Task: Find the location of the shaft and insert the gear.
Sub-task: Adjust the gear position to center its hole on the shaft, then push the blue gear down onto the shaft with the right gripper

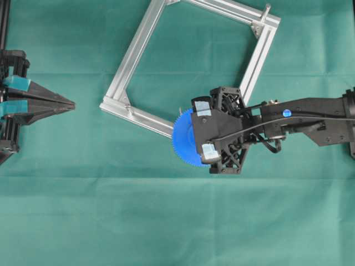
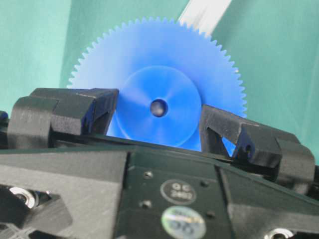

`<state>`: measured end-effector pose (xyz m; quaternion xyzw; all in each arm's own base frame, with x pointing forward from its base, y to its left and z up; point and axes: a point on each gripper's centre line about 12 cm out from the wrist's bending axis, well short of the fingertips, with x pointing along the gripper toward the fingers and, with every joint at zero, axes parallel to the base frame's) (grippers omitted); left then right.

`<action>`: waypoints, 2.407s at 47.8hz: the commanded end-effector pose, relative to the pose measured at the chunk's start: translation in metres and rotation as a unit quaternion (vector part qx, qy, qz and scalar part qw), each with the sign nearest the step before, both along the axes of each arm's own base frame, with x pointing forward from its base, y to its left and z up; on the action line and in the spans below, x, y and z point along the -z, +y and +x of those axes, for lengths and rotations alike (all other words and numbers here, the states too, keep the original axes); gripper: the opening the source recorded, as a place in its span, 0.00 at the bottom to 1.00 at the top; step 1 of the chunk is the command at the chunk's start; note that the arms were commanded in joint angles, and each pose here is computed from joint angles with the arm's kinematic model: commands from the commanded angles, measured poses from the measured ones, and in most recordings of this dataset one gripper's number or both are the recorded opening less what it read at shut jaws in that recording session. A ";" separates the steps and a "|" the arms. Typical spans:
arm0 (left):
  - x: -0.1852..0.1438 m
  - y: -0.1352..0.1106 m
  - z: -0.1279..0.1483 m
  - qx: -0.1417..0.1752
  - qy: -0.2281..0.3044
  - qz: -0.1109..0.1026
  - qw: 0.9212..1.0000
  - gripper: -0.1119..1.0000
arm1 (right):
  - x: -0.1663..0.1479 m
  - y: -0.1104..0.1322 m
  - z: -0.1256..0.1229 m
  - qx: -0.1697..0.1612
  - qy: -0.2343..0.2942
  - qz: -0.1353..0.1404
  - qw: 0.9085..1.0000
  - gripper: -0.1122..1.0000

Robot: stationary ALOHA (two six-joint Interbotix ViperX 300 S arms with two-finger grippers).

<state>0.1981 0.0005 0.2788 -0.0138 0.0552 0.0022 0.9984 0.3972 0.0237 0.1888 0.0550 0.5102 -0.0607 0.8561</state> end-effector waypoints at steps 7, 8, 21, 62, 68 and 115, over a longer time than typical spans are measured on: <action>-0.007 0.000 0.002 -0.001 -0.010 -0.002 1.000 0.11 | -0.006 0.000 0.003 -0.002 -0.011 -0.001 1.000 0.72; -0.007 0.000 0.002 -0.001 -0.010 -0.001 1.000 0.11 | -0.005 -0.001 0.002 -0.002 -0.009 -0.001 1.000 0.72; -0.007 0.000 0.002 -0.001 -0.009 -0.004 1.000 0.11 | -0.003 -0.007 -0.009 0.012 -0.015 0.005 1.000 0.72; -0.008 0.000 0.002 -0.001 -0.013 -0.004 1.000 0.11 | 0.004 -0.006 -0.009 0.010 -0.023 0.009 1.000 0.72; -0.008 0.000 0.002 -0.001 -0.013 -0.004 1.000 0.11 | 0.007 -0.006 -0.010 0.013 -0.019 0.011 1.000 0.72; -0.007 0.000 0.003 -0.001 -0.011 -0.004 1.000 0.11 | 0.012 0.001 -0.011 0.007 -0.011 0.016 1.000 0.72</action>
